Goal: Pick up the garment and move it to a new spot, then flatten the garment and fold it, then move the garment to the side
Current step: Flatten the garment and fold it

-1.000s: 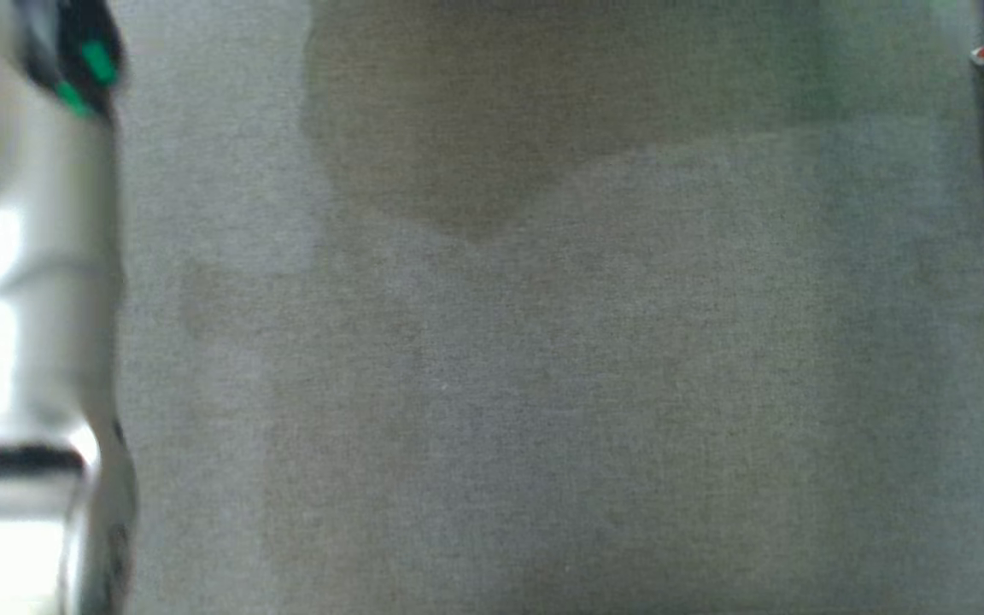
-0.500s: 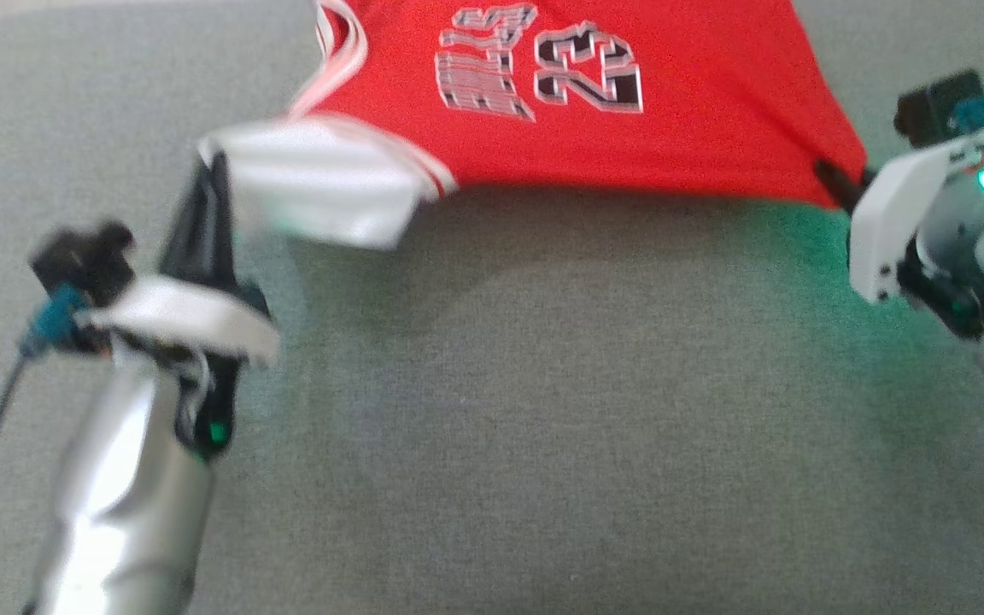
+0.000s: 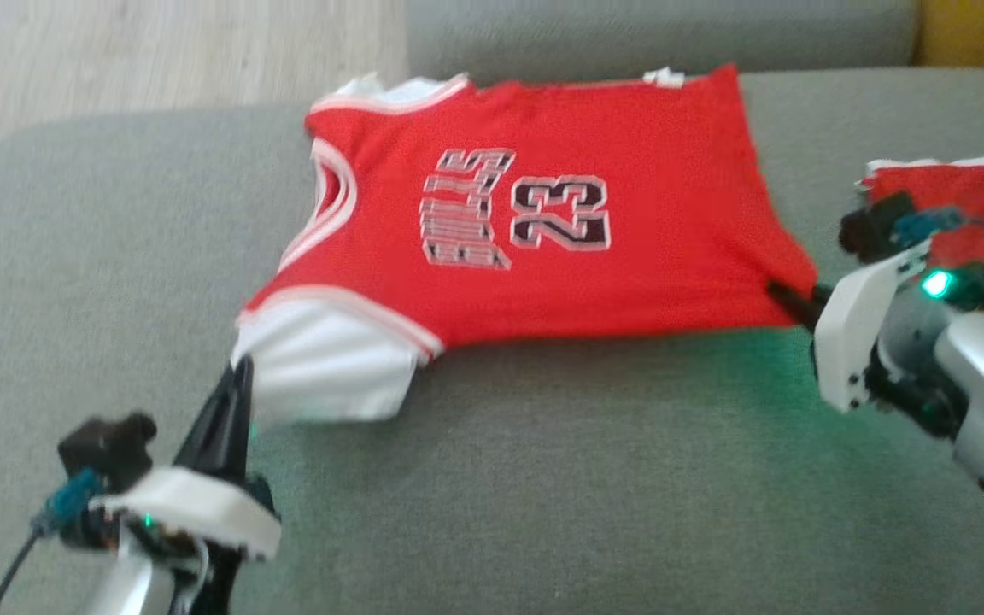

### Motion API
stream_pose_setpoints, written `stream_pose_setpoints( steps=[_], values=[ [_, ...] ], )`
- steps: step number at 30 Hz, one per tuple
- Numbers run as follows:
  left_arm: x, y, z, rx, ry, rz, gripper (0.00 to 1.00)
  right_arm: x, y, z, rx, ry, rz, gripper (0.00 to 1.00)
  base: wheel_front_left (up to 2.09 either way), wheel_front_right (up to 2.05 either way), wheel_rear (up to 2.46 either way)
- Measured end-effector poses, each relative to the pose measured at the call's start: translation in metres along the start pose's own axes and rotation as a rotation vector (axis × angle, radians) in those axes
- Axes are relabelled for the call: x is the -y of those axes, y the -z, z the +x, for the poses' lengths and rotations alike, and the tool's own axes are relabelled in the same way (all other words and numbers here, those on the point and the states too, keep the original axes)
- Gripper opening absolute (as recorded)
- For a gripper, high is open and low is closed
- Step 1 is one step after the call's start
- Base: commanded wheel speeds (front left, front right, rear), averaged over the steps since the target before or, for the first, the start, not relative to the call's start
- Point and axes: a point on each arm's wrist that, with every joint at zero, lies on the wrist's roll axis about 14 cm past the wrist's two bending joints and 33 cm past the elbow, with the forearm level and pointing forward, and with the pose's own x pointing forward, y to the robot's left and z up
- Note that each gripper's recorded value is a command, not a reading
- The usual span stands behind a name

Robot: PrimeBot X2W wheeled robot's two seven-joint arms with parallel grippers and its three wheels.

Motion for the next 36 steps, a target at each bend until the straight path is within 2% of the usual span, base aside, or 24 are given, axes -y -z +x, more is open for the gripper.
stream_pose_setpoints(
  steps=[6,13,15,24,30,36],
  values=[
    [0.019,0.001,-0.028,-0.022,0.034,-0.004,0.00,-0.010,0.019,-0.023,-0.008,-0.009,0.031,0.00,0.00,0.00,0.00],
    [0.029,0.005,-0.044,-0.043,0.045,-0.010,0.00,-0.019,0.053,-0.035,-0.061,-0.030,0.086,0.00,0.00,0.00,0.00],
    [0.030,0.004,-0.044,-0.045,0.045,-0.010,0.00,-0.020,0.051,-0.036,-0.038,-0.032,0.102,0.00,0.00,0.00,0.00],
    [0.026,-0.003,-0.033,-0.043,0.040,0.005,0.00,-0.011,0.039,-0.033,0.007,-0.020,0.123,0.00,0.00,0.00,0.00],
    [0.028,-0.007,-0.012,-0.064,0.066,0.038,0.00,-0.006,0.038,-0.022,-0.012,-0.017,0.144,0.00,0.00,0.00,0.00],
    [0.016,-0.004,0.012,-0.123,0.052,0.092,0.00,-0.004,0.040,-0.008,-0.054,-0.023,0.192,0.00,0.00,0.00,0.00]
  ],
)
